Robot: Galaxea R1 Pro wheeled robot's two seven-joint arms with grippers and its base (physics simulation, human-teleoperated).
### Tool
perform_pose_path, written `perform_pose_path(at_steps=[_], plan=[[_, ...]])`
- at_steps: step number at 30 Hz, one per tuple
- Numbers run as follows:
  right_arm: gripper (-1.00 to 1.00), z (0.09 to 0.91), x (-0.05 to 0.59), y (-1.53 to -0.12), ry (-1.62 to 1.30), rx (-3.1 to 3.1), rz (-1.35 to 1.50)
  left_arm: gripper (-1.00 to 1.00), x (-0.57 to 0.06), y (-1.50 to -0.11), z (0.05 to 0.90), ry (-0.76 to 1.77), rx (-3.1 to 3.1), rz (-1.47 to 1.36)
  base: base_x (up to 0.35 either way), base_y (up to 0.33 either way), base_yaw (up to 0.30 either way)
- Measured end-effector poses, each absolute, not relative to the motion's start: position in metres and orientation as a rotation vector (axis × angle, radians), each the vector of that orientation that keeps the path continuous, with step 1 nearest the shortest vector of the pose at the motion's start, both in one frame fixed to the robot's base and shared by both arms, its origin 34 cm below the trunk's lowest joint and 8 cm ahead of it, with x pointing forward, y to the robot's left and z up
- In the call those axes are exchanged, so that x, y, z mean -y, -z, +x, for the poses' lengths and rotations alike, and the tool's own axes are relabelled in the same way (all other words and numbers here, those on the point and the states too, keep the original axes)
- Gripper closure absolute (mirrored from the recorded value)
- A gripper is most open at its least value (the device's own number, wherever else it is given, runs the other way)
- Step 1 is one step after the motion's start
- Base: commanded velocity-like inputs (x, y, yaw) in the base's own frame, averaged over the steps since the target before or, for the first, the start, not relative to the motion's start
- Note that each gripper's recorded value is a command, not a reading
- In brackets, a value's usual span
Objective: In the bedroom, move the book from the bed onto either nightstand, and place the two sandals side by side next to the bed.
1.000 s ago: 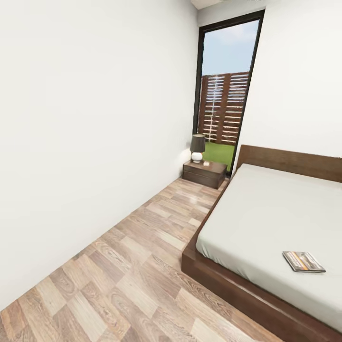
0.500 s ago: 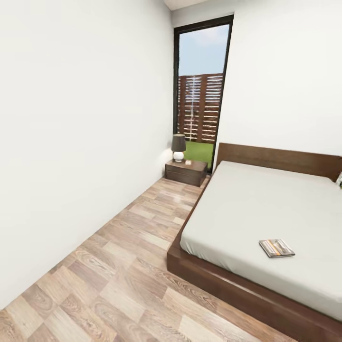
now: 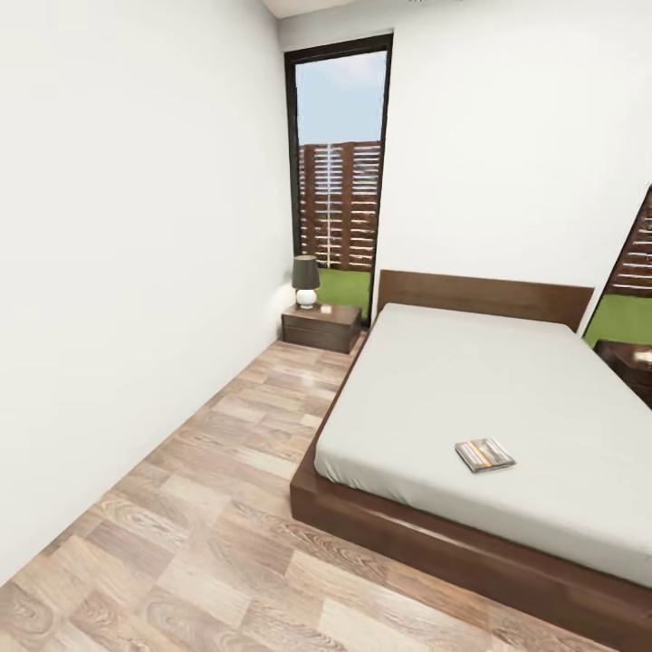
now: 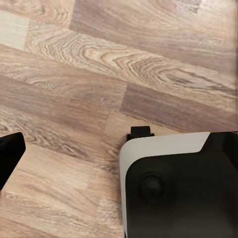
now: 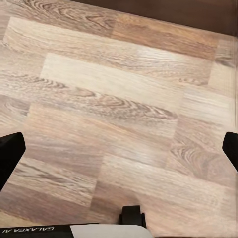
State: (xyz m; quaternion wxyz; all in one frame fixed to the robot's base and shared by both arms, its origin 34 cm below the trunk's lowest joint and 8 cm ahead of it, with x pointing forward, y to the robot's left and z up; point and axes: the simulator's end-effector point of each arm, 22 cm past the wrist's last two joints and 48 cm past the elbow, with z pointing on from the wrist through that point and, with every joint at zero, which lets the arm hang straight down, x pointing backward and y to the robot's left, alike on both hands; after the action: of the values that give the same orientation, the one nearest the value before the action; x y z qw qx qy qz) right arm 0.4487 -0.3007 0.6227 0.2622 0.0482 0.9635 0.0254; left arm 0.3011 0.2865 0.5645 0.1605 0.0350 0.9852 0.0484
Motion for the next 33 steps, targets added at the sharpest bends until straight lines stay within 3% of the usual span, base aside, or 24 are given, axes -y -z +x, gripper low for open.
perform_pose_path(at_steps=[33], plan=[[-1.0,0.4487,0.3009,-0.6227,-0.068,-2.607,0.13,-1.0,-0.2841,-0.5645,0.3017,-0.128,-2.812,0.095,0.0,0.0,-0.253]])
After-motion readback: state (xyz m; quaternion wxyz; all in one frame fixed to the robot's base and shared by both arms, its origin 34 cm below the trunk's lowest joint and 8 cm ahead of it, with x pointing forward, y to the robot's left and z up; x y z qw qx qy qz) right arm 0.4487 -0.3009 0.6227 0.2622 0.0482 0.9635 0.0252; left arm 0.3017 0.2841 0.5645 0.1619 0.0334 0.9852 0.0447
